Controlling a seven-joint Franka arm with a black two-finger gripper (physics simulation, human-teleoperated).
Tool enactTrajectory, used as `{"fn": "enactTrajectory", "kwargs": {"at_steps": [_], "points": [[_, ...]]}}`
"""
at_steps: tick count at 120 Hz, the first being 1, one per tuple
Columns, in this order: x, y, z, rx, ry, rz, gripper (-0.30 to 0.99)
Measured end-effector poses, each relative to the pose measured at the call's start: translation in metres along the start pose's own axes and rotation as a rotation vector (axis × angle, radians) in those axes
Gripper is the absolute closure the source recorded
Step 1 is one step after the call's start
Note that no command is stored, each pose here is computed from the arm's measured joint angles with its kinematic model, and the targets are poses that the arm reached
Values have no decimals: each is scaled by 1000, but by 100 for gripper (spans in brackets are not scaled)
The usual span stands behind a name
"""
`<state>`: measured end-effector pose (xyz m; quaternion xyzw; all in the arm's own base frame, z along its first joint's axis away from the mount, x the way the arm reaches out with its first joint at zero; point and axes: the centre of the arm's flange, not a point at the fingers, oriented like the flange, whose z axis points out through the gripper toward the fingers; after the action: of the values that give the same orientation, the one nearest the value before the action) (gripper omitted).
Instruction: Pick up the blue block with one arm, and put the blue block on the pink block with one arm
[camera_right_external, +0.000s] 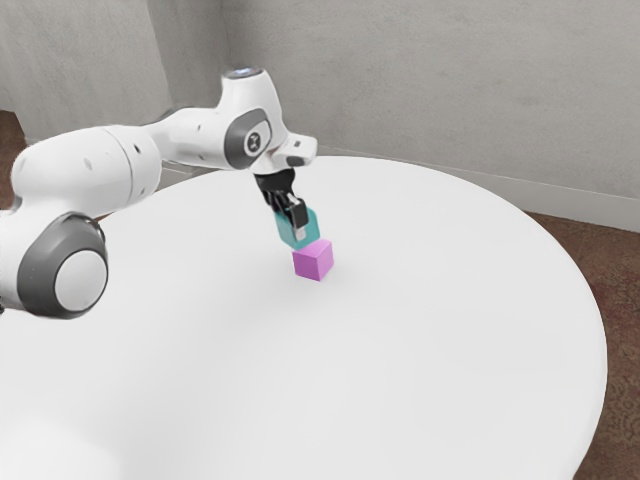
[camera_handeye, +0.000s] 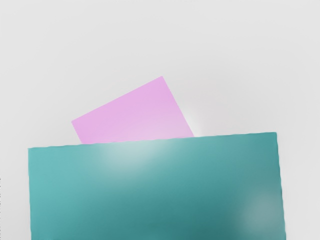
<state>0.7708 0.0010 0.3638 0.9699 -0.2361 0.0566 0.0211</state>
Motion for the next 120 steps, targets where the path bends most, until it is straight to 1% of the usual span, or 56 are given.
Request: {"fn": "enactTrajectory", "kwargs": {"at_steps": [18, 29, 40, 62, 76, 96, 120], "points": [[2, -15, -1, 17, 42, 6, 30], [16, -2, 3, -13, 80, 29, 30], [20, 1, 4, -36, 101, 20, 30], [11, -12, 34, -66, 82, -16, 30], [10, -13, 38, -70, 80, -21, 30], [9, -13, 38, -72, 79, -23, 14], [9, -13, 38, -73, 79, -23, 6]]}}
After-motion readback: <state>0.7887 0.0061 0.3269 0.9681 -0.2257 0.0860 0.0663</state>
